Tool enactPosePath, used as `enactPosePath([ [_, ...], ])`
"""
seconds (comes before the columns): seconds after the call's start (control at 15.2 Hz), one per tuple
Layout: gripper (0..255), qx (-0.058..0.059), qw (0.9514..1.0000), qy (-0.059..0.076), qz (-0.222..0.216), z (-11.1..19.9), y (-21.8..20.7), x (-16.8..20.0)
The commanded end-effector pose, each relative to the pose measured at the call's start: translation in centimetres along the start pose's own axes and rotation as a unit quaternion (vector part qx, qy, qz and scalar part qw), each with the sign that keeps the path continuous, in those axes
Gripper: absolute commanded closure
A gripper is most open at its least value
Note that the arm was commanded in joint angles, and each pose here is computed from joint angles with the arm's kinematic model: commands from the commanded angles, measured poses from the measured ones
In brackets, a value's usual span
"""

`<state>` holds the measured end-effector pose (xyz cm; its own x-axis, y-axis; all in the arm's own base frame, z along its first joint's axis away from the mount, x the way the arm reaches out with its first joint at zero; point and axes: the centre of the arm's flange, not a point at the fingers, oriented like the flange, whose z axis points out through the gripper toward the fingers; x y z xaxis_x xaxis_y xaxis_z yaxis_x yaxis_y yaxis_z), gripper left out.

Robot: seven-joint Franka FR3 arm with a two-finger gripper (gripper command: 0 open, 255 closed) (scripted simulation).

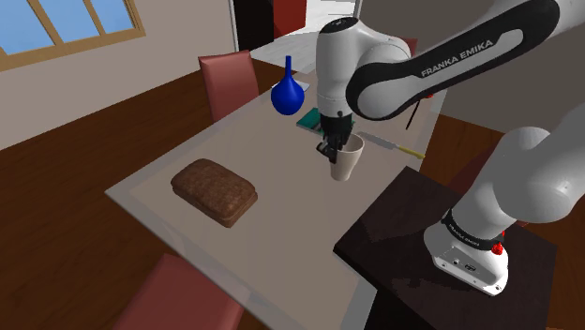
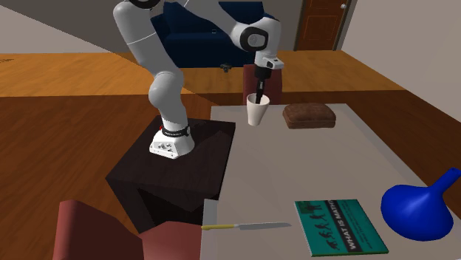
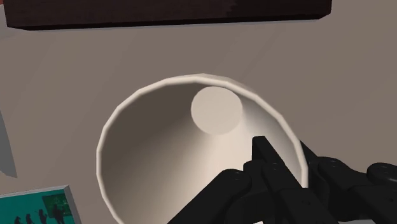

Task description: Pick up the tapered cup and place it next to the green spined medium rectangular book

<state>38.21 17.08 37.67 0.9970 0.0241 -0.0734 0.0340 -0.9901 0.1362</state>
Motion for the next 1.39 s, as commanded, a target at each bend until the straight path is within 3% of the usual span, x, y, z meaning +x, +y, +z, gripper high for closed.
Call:
enactPosePath([
  [0.0,255,0.000,1.0000,0.000,0.000,-1.0,0.1,-0.1],
  [0.46,255,0.000,1.0000,0.000,0.000,-4.6,0.6,-0.4],
  [1.32,255,0.000,1.0000,0.000,0.000,-2.6,17.2,3.8],
])
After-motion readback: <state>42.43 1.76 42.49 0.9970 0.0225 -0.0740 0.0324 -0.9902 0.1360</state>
